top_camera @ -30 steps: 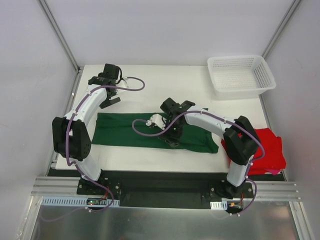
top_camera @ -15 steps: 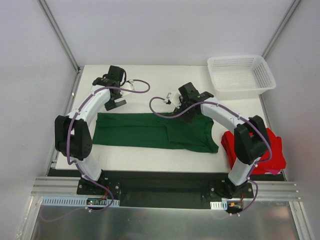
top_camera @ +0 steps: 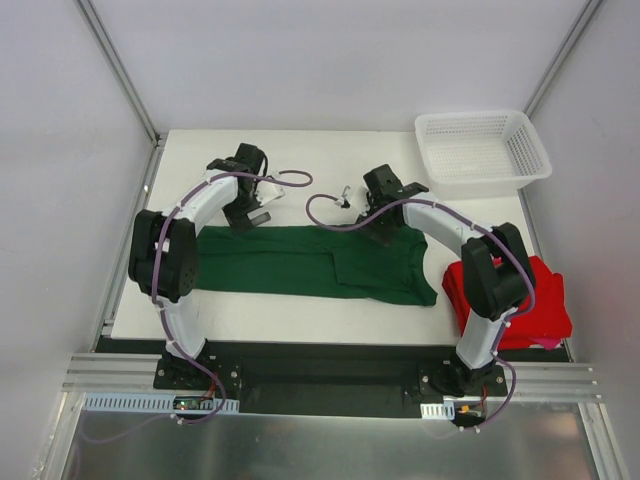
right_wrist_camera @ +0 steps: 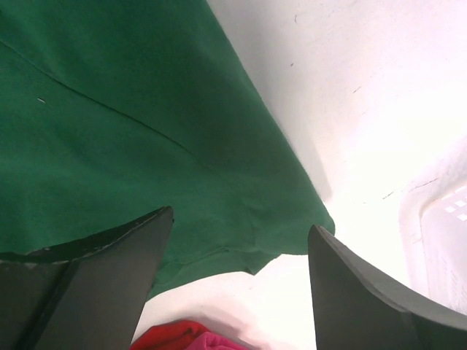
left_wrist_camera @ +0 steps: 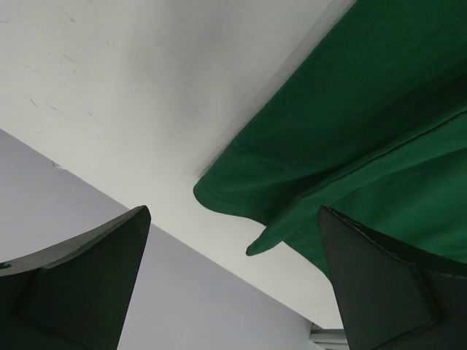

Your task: Fold and stack the t-shirts

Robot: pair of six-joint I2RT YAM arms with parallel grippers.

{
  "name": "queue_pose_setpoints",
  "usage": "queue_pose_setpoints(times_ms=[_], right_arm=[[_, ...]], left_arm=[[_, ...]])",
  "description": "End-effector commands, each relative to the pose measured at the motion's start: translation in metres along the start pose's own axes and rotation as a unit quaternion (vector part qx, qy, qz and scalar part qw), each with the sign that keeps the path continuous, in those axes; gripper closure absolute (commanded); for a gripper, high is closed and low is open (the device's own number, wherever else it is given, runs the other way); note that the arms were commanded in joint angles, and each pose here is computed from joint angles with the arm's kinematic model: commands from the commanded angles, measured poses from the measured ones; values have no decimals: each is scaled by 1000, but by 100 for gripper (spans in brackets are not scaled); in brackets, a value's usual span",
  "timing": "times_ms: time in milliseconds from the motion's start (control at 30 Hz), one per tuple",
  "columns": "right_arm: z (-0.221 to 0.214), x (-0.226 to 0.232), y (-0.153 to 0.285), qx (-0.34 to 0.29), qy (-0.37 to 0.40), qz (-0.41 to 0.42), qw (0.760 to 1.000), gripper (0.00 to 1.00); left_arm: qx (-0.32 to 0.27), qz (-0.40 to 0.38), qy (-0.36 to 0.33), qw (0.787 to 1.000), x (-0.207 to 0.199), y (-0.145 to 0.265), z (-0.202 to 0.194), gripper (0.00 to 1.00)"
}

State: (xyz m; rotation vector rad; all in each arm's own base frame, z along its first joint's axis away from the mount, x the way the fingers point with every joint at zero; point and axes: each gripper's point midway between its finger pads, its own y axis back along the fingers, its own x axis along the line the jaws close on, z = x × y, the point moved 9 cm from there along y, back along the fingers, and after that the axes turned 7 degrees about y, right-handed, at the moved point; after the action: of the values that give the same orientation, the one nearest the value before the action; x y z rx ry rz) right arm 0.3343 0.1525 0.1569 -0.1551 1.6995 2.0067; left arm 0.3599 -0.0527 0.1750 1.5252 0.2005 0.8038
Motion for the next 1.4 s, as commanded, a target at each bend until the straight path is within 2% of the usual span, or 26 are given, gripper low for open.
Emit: queue_pose_setpoints(times_ms=[0,667,1000,1367], right_arm=[[1,-12,12,-18,-10,-10,1000,21],[6,-18,26,-48,-21,3,999,19],[3,-18,26,-45,-20,5,999,19],[1,-16,25,-38,-21,9,999,18]], left_arm=[[10,-27,16,999,-8,-4,-6,1],[35,-49,12,998,-11,-34,-1,1],[15,-10,2,1000,10,-21,15,1],[34,-24,-9,999,3,-37,11,1]])
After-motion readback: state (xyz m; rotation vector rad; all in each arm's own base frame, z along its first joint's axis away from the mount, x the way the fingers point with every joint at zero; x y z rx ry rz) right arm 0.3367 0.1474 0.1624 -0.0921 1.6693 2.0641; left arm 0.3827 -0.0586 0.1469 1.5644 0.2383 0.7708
